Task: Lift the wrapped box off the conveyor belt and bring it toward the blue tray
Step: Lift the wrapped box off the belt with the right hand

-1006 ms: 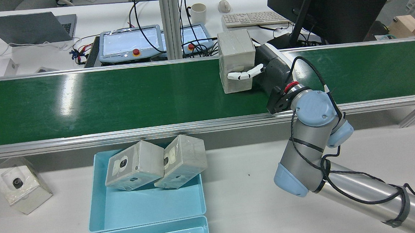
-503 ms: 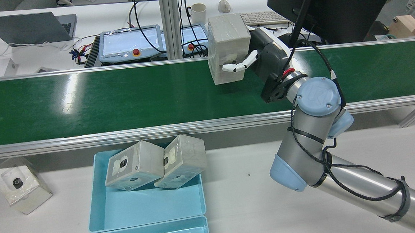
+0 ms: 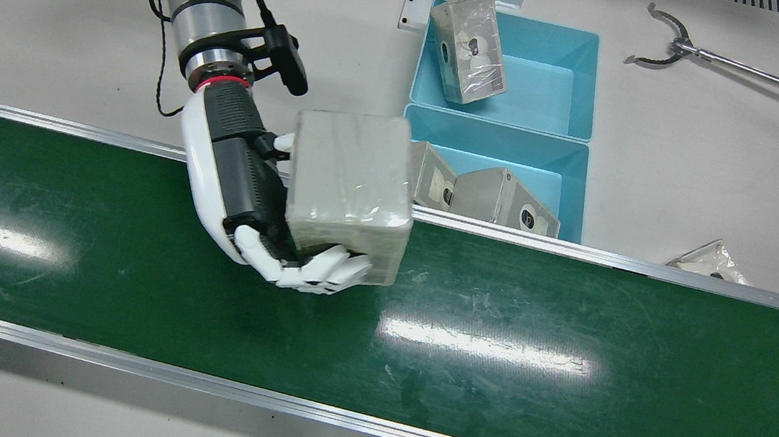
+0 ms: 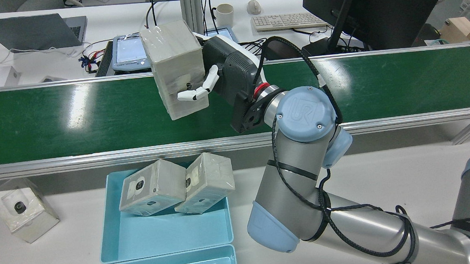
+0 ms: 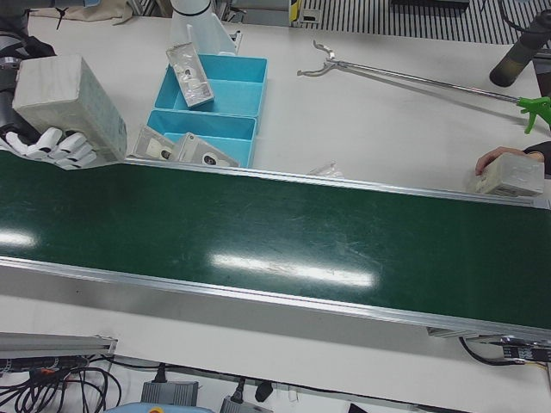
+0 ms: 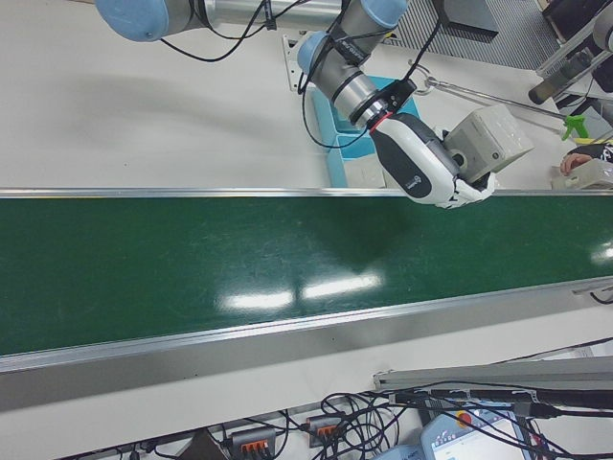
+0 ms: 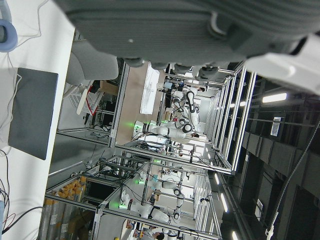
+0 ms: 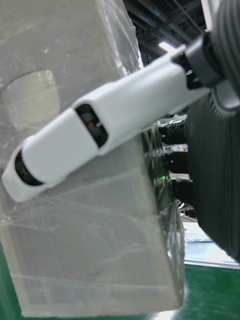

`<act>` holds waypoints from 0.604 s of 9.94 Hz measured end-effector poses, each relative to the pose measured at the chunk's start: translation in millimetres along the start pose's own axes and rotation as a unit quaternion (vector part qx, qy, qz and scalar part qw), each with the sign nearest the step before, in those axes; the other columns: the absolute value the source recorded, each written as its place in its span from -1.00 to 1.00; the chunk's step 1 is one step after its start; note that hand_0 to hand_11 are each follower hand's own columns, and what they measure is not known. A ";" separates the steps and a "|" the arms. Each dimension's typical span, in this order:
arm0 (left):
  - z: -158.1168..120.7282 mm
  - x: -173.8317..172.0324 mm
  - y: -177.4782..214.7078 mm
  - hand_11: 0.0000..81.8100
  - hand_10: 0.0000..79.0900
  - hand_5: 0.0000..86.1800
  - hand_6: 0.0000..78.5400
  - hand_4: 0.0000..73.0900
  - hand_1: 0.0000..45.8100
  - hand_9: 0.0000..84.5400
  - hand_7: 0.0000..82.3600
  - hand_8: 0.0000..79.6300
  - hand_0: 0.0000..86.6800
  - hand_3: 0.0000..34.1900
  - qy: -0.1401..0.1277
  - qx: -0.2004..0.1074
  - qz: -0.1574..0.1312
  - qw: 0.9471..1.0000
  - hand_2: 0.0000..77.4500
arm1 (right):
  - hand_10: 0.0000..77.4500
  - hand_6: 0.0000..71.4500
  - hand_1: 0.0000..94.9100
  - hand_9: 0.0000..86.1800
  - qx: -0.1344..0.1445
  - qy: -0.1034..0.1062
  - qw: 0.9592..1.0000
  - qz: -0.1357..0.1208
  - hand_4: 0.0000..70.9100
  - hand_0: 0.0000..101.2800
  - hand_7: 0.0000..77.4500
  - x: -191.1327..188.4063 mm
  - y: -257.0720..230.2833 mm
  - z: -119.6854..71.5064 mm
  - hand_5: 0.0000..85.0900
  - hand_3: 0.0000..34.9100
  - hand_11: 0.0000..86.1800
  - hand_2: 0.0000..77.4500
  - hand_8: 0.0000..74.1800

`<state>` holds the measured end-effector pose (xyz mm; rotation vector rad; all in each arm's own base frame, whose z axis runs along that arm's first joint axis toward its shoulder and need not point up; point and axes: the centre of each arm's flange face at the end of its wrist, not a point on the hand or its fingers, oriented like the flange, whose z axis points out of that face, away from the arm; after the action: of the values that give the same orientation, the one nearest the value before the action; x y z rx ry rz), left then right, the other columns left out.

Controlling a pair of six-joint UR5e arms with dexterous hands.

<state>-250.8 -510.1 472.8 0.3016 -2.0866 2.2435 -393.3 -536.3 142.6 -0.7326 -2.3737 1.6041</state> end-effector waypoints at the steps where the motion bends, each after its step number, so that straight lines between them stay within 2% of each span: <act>1: 0.0 0.0 0.0 -0.99 -0.99 -0.97 -0.99 -1.00 -1.00 -1.00 -0.99 -0.99 -1.00 -1.00 0.000 0.000 0.000 1.000 -0.99 | -0.38 -0.19 -0.75 -0.10 -0.002 0.007 1.000 0.005 -0.46 0.11 -0.21 10.8 10.7 0.2 0.10 -0.98 -0.06 -0.10 -0.01; 2: 0.0 0.0 0.0 -0.99 -1.00 -0.97 -0.99 -1.00 -1.00 -1.00 -0.99 -0.99 -1.00 -1.00 0.000 0.000 0.000 1.000 -0.97 | -0.37 0.02 -0.75 -0.10 -0.003 0.012 1.000 0.010 -0.51 0.10 -0.25 17.5 18.0 -2.2 0.33 -0.98 -0.06 -0.10 0.01; 3: 0.0 0.0 0.0 -0.99 -0.99 -0.96 -0.99 -1.00 -1.00 -0.99 -1.00 -0.99 -1.00 -1.00 0.000 0.000 0.000 1.000 -0.99 | -0.35 0.07 -0.75 -0.10 -0.004 0.021 1.000 0.019 -0.49 0.10 -0.27 29.1 22.4 -6.1 0.36 -0.99 -0.05 -0.10 0.04; 4: 0.0 0.0 0.0 -0.99 -0.99 -0.97 -0.99 -1.00 -1.00 -0.99 -0.99 -0.99 -1.00 -1.00 0.000 0.000 0.000 1.000 -0.99 | -0.28 0.25 -0.75 -0.03 -0.005 0.031 0.999 0.030 -0.23 0.11 -0.17 44.7 25.7 -9.8 0.58 -1.00 0.01 -0.10 0.21; 5: 0.0 0.0 0.0 -0.99 -0.99 -0.97 -0.99 -1.00 -1.00 -0.99 -0.99 -0.99 -1.00 -1.00 0.000 0.000 0.000 1.000 -0.99 | -0.28 0.25 -0.75 -0.03 -0.007 0.042 0.998 0.044 -0.23 0.11 -0.17 63.0 31.5 -13.0 0.58 -1.00 0.01 -0.10 0.21; 6: 0.0 0.0 0.0 -0.99 -0.99 -0.97 -0.99 -1.00 -1.00 -0.99 -0.99 -0.99 -1.00 -1.00 0.000 0.000 0.000 1.000 -0.97 | -0.30 0.30 -0.95 -0.01 -0.010 0.055 0.997 0.058 -0.14 0.07 -0.16 82.6 38.0 -16.3 0.59 -1.00 0.00 -0.07 0.24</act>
<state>-250.8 -510.1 472.8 0.3015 -2.0866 2.2434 -446.4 -470.9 104.7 -0.9541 -2.3112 1.5432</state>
